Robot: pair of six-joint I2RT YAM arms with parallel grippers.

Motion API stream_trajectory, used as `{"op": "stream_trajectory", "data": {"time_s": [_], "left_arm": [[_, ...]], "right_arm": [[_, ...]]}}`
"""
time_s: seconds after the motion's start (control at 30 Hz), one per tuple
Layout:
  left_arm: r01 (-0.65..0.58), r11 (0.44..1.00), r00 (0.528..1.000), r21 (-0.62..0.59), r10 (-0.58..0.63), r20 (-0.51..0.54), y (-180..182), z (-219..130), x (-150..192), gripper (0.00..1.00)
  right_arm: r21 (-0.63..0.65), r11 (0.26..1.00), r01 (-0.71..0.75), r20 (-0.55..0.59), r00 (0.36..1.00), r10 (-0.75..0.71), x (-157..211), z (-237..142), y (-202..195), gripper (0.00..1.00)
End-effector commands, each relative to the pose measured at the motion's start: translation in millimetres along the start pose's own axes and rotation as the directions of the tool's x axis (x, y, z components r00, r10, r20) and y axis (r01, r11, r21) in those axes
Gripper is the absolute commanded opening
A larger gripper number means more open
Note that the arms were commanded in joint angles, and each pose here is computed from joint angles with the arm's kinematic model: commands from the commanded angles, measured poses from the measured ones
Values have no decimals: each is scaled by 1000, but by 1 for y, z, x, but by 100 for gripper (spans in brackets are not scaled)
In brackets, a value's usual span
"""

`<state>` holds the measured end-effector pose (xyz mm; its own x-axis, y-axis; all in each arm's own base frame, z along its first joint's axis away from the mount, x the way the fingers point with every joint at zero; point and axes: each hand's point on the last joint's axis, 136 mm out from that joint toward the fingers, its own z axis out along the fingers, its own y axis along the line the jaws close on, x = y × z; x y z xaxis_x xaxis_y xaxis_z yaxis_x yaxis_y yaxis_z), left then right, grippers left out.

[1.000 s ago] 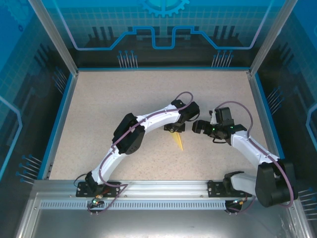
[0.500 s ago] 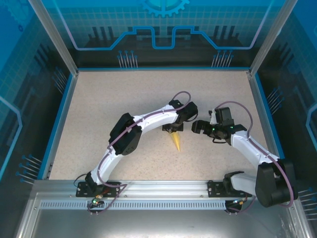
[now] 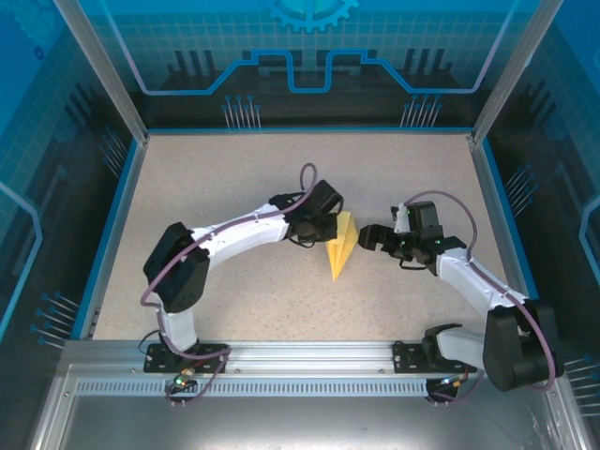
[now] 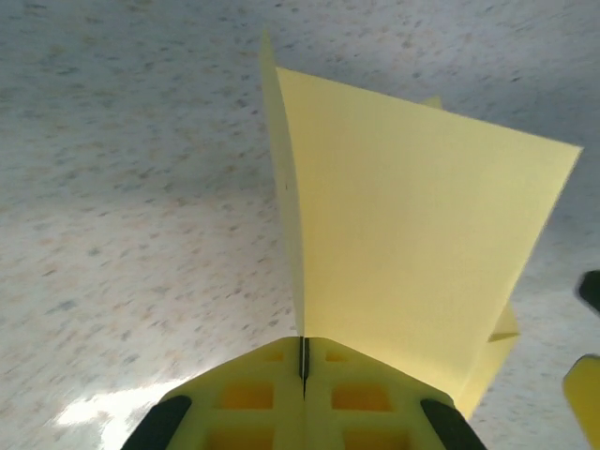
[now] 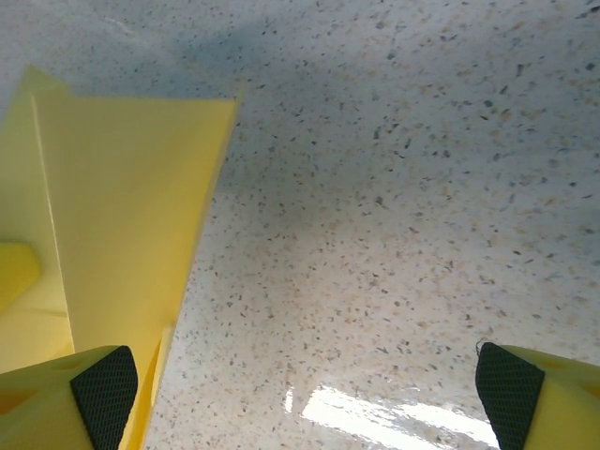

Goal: Fold a paper plane with a square sheet of paper (pick it up from the middle)
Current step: Turn over a paper plane at the center of the table.

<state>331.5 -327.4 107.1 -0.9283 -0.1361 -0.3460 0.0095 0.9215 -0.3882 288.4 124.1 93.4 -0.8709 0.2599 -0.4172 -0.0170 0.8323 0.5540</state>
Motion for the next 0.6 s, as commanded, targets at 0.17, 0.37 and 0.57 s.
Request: {"op": "stream_trajectory", "data": {"time_s": [0.17,0.37,0.57], "left_arm": [[129,912,991,390,-128,-28,-13,33,-2,0],[183,902,982,391,-189,-23,11,46,8,0],[211,901,976,378,-215,-32,29,56,20,0]], "right_arm": [[-72,997,35,6,999,-34,-2,3,27,90],[-59,991,116,-63,991,-120,16,20,52,74],[-47,982,182,-158,970,-187,32,49,76,59]]}}
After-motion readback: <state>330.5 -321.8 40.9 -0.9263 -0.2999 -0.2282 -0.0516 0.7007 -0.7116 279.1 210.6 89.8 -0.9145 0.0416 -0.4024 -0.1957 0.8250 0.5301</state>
